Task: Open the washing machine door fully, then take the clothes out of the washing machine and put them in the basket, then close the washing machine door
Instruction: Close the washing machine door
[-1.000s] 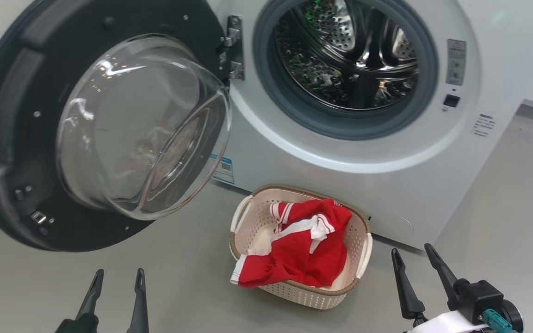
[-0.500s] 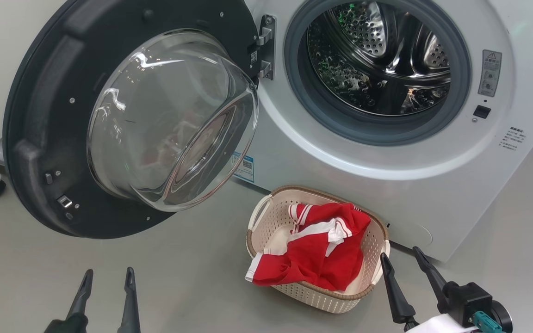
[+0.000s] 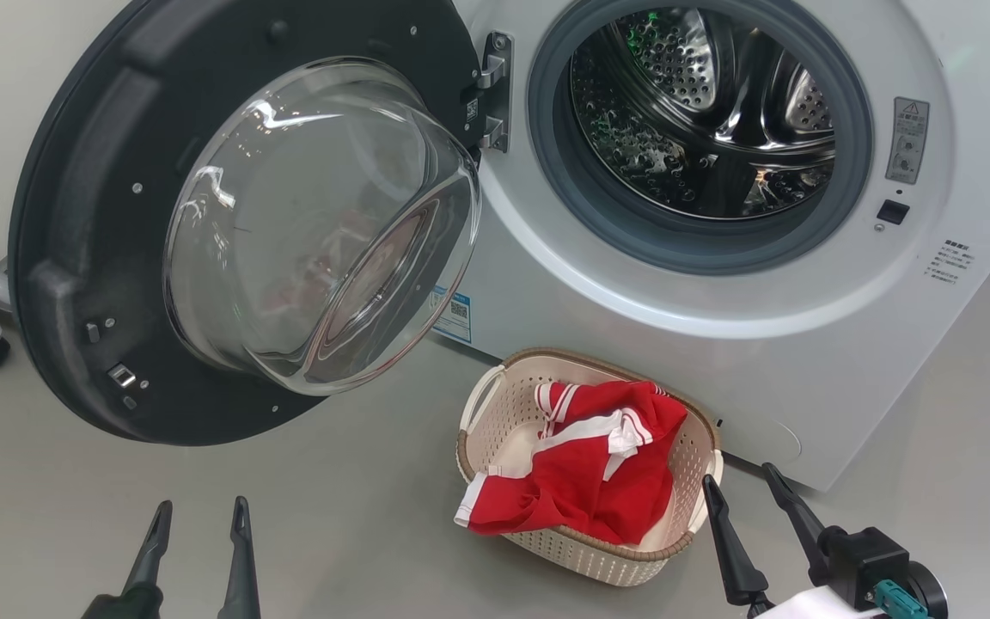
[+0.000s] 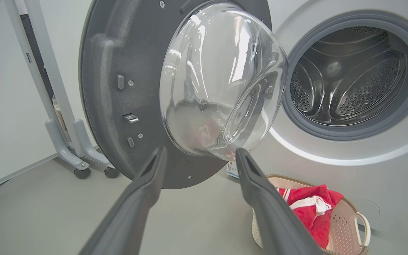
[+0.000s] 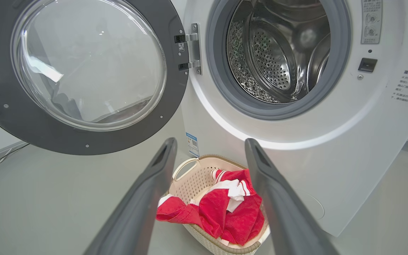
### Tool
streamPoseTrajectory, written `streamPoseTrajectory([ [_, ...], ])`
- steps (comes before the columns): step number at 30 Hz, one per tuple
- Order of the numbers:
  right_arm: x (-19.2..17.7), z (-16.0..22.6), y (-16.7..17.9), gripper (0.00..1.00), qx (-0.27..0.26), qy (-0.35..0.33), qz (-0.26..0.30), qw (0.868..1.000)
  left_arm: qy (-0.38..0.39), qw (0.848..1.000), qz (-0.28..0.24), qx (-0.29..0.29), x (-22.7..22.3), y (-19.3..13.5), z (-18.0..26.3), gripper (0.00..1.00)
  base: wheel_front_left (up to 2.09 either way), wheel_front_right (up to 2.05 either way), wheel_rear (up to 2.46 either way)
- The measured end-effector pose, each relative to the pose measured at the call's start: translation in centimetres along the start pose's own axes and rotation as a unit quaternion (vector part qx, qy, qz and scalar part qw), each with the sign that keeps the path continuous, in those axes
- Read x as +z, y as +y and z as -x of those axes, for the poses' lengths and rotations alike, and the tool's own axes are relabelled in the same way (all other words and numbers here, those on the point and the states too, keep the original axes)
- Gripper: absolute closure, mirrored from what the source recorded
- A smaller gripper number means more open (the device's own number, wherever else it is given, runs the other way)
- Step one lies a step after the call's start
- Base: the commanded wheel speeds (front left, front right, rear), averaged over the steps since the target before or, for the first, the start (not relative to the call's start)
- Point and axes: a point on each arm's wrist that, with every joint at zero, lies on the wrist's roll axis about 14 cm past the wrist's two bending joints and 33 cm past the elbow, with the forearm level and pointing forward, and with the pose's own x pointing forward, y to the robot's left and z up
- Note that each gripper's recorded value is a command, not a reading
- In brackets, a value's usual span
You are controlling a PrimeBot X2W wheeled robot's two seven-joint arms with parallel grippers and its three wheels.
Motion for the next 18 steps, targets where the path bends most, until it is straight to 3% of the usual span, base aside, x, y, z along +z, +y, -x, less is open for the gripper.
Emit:
streamPoseTrajectory([
  [4, 0.04, 0.08, 0.02, 0.00, -0.001, -0.001, 0.001, 1.000, -0.001, 1.000, 0.001, -0.001, 0.02, -0.07, 0.01, 0.00, 0.00, 0.00, 0.00],
  [5, 0.05, 0.11, 0.01, 0.00, -0.001, -0.001, 0.001, 1.000, -0.001, 1.000, 0.001, -0.002, 0.01, -0.12, 0.02, 0.04, 0.00, 0.00, 0.00],
  [7, 0.07, 0.14, -0.01, 0.00, -0.002, -0.001, 0.001, 1.000, 0.000, 1.000, 0.002, -0.004, -0.01, -0.21, 0.04, 0.64, 0.00, 0.00, 0.00],
  [8, 0.06, 0.15, -0.02, 0.00, -0.002, -0.001, 0.001, 1.000, 0.000, 1.000, 0.002, -0.004, -0.01, -0.24, 0.04, 0.89, 0.00, 0.00, 0.00],
  [9, 0.07, 0.16, -0.01, 0.00, -0.002, -0.001, 0.001, 1.000, 0.001, 1.000, 0.002, -0.005, -0.05, -0.26, 0.05, 1.00, 0.00, 0.00, 0.00],
  [14, 0.04, 0.17, 0.07, 0.00, -0.001, 0.000, 0.001, 1.000, 0.003, 1.000, 0.003, -0.006, -0.08, -0.36, 0.08, 1.00, 0.00, 0.00, 0.00],
  [18, 0.04, 0.14, 0.08, 0.00, -0.001, -0.001, 0.001, 1.000, -0.002, 0.999, 0.035, -0.005, 0.35, -0.37, 0.02, 1.00, 0.00, 0.00, 0.00],
])
